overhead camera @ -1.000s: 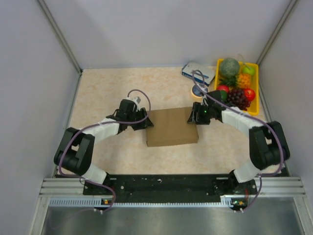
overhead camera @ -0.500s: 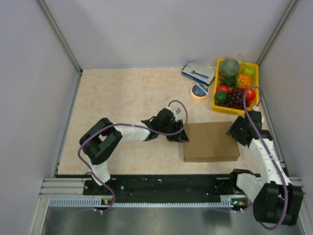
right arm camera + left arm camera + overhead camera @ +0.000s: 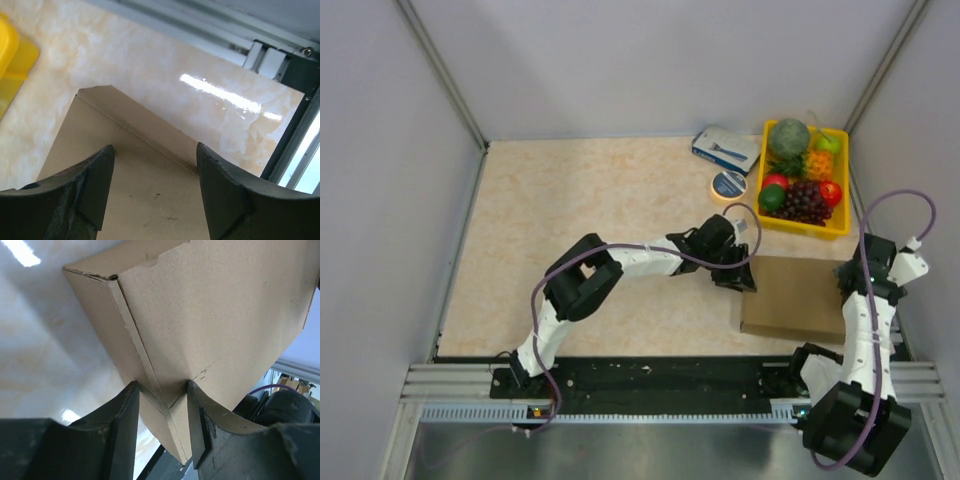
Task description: Fold the paper box
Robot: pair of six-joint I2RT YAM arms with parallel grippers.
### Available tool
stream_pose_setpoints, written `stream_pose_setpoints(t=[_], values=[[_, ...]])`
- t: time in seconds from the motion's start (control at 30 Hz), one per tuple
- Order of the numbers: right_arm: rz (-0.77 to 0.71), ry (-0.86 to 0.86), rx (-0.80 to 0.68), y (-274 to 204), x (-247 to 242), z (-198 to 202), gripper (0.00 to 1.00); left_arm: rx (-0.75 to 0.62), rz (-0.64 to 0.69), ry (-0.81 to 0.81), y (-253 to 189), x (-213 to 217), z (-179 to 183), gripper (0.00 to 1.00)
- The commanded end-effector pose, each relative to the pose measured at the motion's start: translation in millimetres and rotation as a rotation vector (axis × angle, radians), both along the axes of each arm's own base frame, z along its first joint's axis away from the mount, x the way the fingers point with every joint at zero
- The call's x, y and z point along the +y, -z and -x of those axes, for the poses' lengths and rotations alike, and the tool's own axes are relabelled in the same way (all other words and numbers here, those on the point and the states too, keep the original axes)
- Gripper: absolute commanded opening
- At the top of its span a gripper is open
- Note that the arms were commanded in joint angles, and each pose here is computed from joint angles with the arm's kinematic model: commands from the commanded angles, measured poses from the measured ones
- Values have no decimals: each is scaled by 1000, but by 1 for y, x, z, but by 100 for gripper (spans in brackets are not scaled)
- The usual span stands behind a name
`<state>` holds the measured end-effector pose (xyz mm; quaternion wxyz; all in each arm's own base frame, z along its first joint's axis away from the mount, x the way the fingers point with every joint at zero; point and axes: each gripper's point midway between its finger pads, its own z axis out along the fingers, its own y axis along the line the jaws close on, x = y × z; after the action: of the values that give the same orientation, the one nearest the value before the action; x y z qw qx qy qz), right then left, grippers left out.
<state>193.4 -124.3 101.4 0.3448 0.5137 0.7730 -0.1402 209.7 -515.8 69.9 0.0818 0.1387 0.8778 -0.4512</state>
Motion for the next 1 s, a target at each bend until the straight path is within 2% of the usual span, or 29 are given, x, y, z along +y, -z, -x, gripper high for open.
stream_pose_setpoints(t=[0.0,0.07,0.23,0.4,0.5,0.63,0.73,0.87,0.97], values=[[-207,-33,-25,22,25,-7,64,-12,205,178,-40,-68,59,43],[-194,-49,-36,23,17,-17,66,3,220,185,-41,-79,62,43],[-144,-90,51,30,-2,-29,68,12,250,217,-47,-103,78,43],[-106,-97,102,43,-14,-26,74,20,269,211,-52,-110,78,44],[-90,-113,95,39,-16,-28,75,15,263,215,-52,-108,79,47],[-61,-112,46,27,-17,-28,77,-31,252,160,-61,-93,60,55],[-121,-108,16,30,-6,-30,76,-47,251,114,-62,-82,39,61],[-221,-59,-16,40,10,-27,75,-28,251,99,-56,-80,20,62],[-242,-30,-37,41,16,-21,74,-33,261,100,-54,-84,13,62]])
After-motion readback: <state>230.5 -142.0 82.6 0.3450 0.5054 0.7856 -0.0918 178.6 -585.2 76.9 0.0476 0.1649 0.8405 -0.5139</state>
